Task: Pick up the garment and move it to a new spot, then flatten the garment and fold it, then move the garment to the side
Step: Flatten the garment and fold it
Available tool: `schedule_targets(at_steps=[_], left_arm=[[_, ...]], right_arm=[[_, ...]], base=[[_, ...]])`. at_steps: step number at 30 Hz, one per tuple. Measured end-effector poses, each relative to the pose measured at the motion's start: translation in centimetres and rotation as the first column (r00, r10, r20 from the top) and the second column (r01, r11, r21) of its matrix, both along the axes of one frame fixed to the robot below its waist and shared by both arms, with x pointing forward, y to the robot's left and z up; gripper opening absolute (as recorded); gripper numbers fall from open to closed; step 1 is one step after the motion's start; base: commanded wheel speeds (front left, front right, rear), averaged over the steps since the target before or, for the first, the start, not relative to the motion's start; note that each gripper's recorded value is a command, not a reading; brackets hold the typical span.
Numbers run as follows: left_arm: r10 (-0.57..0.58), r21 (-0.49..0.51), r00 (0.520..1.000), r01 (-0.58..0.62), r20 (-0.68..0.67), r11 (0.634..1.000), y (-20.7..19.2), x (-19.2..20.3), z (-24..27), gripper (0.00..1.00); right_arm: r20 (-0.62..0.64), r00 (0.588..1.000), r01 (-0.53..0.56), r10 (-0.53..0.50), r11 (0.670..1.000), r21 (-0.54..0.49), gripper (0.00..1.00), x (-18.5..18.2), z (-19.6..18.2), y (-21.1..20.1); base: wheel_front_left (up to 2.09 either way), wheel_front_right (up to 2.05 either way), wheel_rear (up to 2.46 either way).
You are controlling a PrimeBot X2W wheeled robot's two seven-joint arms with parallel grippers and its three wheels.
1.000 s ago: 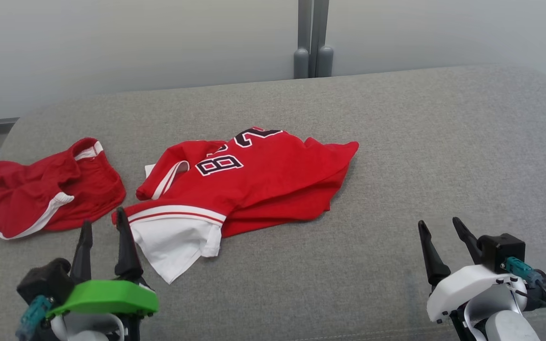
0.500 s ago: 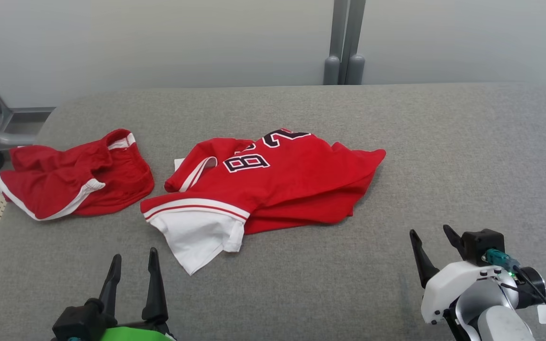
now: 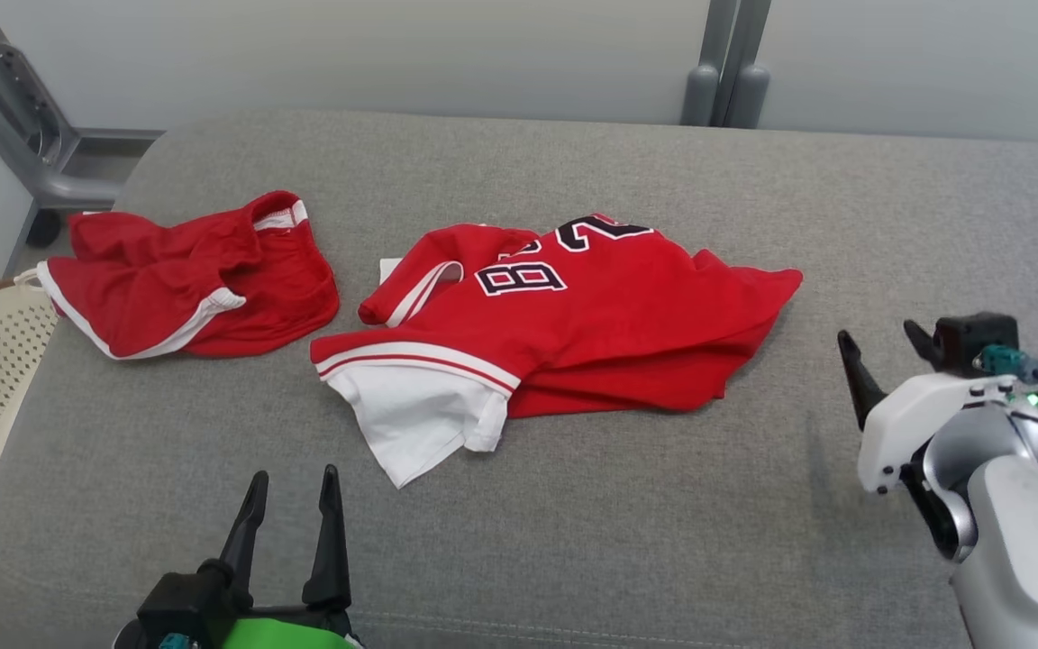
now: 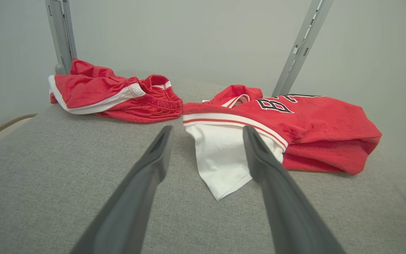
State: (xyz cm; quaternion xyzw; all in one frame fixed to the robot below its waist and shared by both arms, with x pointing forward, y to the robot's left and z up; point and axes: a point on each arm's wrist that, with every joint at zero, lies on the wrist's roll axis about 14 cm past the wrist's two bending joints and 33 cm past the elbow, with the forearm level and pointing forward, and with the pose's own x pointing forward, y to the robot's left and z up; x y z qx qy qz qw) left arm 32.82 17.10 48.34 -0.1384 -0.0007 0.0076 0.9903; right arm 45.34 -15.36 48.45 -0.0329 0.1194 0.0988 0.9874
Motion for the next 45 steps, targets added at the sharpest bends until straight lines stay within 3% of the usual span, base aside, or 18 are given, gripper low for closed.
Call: schedule_targets(at_steps=[4, 8, 11, 26, 38, 40, 41, 42, 45], left_arm=[[-0.016, 0.005, 1.000, 0.016, -0.013, 1.000, -0.3, 0.5, -0.4, 1.00], [-0.021, 0.012, 1.000, 0.021, -0.023, 1.000, -0.4, 1.1, -0.7, 1.00], [-0.015, 0.012, 0.999, 0.015, -0.037, 1.000, -0.2, 1.5, -1.1, 1.00], [0.050, 0.032, 0.991, -0.046, -0.121, 0.998, 1.6, 2.3, -3.6, 1.00], [0.050, 0.034, 0.991, -0.046, -0.126, 0.998, 1.6, 2.6, -3.8, 1.00], [0.047, 0.032, 0.991, -0.043, -0.122, 0.999, 1.5, 2.6, -3.7, 1.00], [0.045, 0.031, 0.992, -0.041, -0.121, 0.999, 1.4, 2.6, -3.7, 1.00], [0.042, 0.029, 0.992, -0.039, -0.116, 0.999, 1.3, 2.7, -3.6, 1.00], [0.036, 0.027, 0.993, -0.034, -0.113, 0.999, 1.1, 2.7, -3.5, 1.00]], right_arm=[[-0.017, 1.000, -0.023, 0.022, 0.996, -0.082, 1.00, 2.7, 0.2, -0.7], [-0.059, 0.997, -0.070, 0.057, 0.969, -0.239, 1.00, 5.0, -0.7, -1.8], [-0.077, 0.993, -0.108, 0.089, 0.949, -0.297, 1.00, 6.6, -1.5, -1.6], [-0.223, 0.946, -0.291, 0.236, 0.920, -0.260, 1.00, 9.2, -8.8, 3.5], [-0.167, 0.940, -0.335, 0.297, 0.896, -0.291, 1.00, 9.8, -8.1, 4.4], [-0.156, 0.939, -0.339, 0.305, 0.892, -0.298, 0.61, 9.7, -7.8, 4.4], [-0.148, 0.939, -0.341, 0.310, 0.891, -0.301, 0.34, 9.7, -7.6, 4.4], [-0.129, 0.939, -0.343, 0.319, 0.888, -0.306, 0.00, 9.6, -7.1, 4.4], [-0.117, 0.940, -0.341, 0.320, 0.885, -0.316, 0.00, 9.3, -6.6, 4.1]], base=[[0.00, 0.00, 0.00], [0.00, 0.00, 0.00], [0.00, 0.00, 0.00], [0.00, 0.00, 0.00], [0.00, 0.00, 0.00], [0.00, 0.00, 0.00], [0.00, 0.00, 0.00], [0.00, 0.00, 0.00], [0.00, 0.00, 0.00]])
